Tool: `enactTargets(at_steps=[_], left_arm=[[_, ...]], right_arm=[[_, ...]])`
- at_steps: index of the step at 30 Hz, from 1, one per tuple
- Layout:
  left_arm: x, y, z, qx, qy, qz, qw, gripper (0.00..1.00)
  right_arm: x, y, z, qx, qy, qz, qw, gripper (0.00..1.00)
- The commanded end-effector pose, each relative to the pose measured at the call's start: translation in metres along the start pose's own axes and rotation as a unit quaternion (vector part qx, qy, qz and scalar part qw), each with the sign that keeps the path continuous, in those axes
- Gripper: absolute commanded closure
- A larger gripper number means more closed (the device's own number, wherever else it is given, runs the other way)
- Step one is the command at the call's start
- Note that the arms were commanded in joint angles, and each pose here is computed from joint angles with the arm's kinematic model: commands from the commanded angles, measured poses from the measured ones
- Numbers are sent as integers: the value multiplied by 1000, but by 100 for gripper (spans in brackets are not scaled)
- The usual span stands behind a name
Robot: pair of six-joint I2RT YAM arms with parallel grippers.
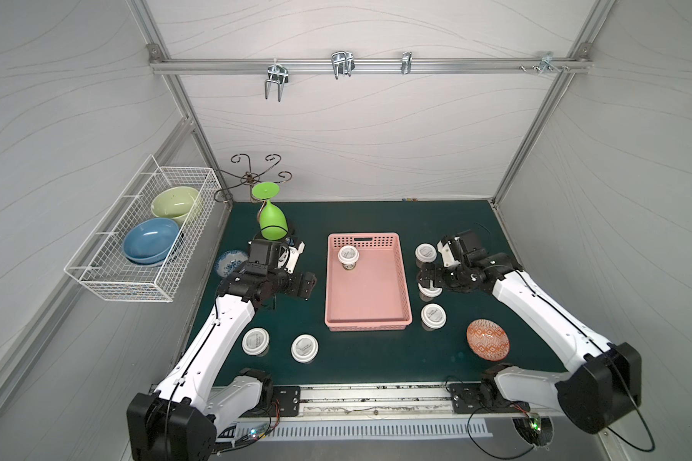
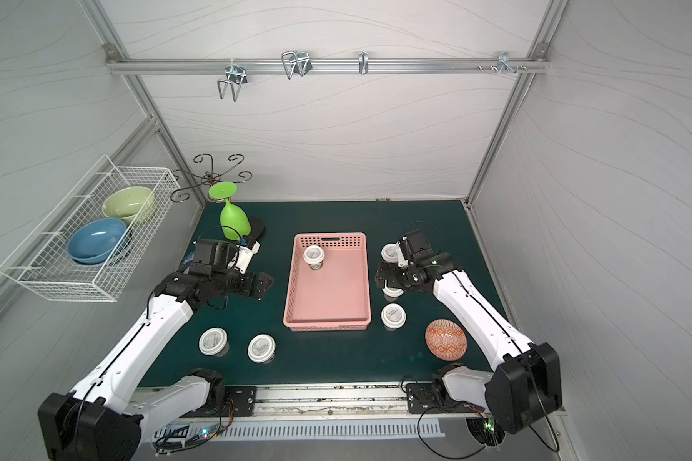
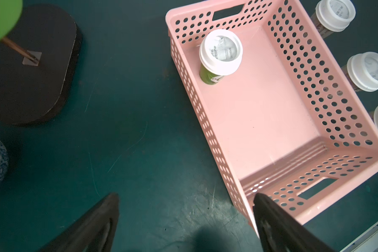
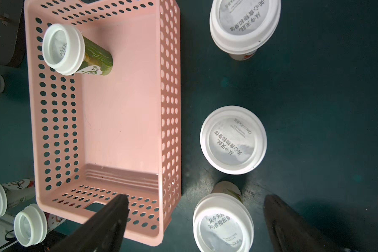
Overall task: Put the yogurt in the basket
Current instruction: Pick up the yogurt from the center of the board.
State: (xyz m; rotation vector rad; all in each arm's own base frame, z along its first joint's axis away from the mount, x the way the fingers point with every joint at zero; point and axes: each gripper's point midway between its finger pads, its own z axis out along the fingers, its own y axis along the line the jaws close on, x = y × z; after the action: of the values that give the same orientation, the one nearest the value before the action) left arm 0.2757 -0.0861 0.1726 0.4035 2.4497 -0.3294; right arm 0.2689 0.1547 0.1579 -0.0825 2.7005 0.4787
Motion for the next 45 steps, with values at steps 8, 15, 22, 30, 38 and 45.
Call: enactTargets(at_steps=[8, 15, 22, 30, 38, 45], left_arm=[[-1, 14, -6, 20, -46, -38, 998, 1], [0, 17, -5, 20, -50, -47, 997, 1], [0, 19, -5, 18, -54, -53, 997, 1], [1, 20, -5, 19, -54, -57, 997, 1], [1, 21, -5, 18, -55, -59, 997, 2], [0, 22, -5, 17, -56, -60, 996, 2]], right_arm=[[-10, -16, 20, 45, 17, -1, 999, 1], [-4, -30, 38, 59, 44, -2, 997, 1], [0, -41, 54, 63, 65, 15, 996, 1], [4, -49, 66, 64, 82, 29, 994, 6], [12, -51, 74, 59, 102, 37, 992, 14], [14, -50, 73, 54, 106, 42, 992, 27]])
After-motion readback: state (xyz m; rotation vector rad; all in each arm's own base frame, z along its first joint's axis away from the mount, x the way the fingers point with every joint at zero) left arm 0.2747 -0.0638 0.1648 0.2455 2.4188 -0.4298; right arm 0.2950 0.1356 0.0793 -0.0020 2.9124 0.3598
